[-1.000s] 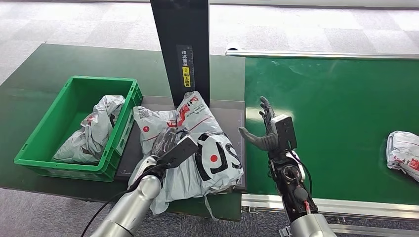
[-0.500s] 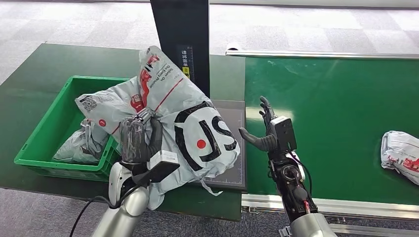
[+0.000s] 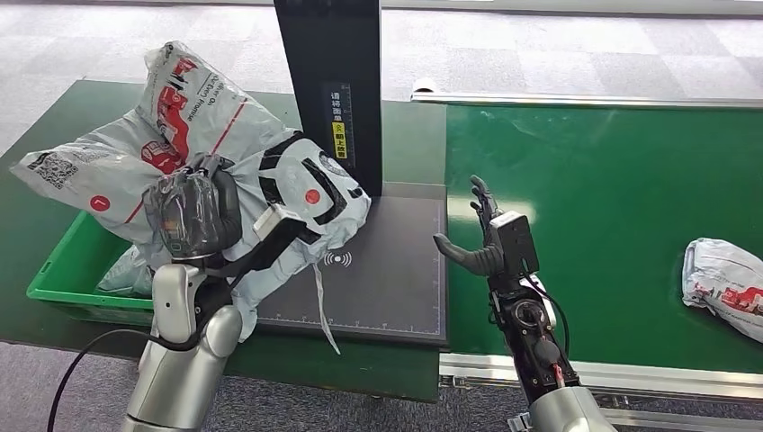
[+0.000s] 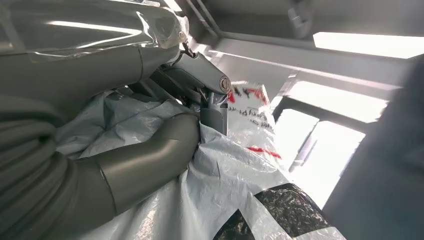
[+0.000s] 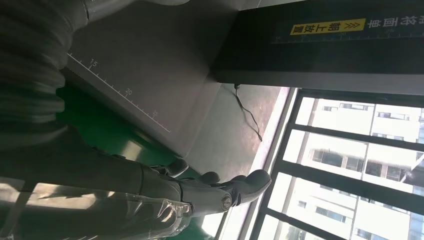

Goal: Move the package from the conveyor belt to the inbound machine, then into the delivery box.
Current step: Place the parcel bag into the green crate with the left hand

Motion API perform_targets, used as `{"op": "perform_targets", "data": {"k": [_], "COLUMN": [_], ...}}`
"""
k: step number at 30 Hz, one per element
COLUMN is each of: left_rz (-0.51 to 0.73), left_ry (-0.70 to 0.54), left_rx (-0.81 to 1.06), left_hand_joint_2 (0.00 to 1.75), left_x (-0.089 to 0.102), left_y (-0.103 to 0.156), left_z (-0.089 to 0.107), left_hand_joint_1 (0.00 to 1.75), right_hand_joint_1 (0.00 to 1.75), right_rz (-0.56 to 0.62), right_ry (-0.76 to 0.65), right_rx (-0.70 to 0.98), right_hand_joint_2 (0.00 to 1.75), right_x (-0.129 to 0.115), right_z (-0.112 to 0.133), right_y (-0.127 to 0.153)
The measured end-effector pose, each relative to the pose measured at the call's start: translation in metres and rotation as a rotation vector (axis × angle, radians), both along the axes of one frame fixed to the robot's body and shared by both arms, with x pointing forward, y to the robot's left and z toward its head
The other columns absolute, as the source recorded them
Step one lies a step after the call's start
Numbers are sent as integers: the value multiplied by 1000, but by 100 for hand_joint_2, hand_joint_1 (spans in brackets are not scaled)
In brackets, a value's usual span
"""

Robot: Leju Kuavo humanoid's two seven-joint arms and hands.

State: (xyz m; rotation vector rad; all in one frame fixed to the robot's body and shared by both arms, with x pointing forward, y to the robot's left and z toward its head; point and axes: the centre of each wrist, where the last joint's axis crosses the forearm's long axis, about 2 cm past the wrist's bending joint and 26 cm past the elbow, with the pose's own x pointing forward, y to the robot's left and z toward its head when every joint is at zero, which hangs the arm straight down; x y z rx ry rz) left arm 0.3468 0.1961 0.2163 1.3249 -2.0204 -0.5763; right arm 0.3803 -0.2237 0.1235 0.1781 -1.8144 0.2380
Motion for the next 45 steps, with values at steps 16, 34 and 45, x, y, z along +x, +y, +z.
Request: {"op": "perform_targets", "data": {"k": [16, 34, 45], "left_rz": [448, 610, 616], "left_ry": [378, 814, 739], "left_rx": [27, -89, -86], "left_hand_joint_2": [175, 175, 175], "left_x": [95, 81, 78], "left_y": [121, 181, 179], "left_z": [-21, -70, -75], "left_hand_joint_1": [175, 122, 0], "right_hand_joint_1": [0, 0, 0], "right_rz": [6, 65, 79], "right_ry": [34, 37, 54], "right_rx": [-10, -11, -20], "right_hand_joint_2": [175, 175, 175], "right_x": [-5, 15, 19], "right_z": [-7, 7, 10], "right_y": [-6, 4, 12]}}
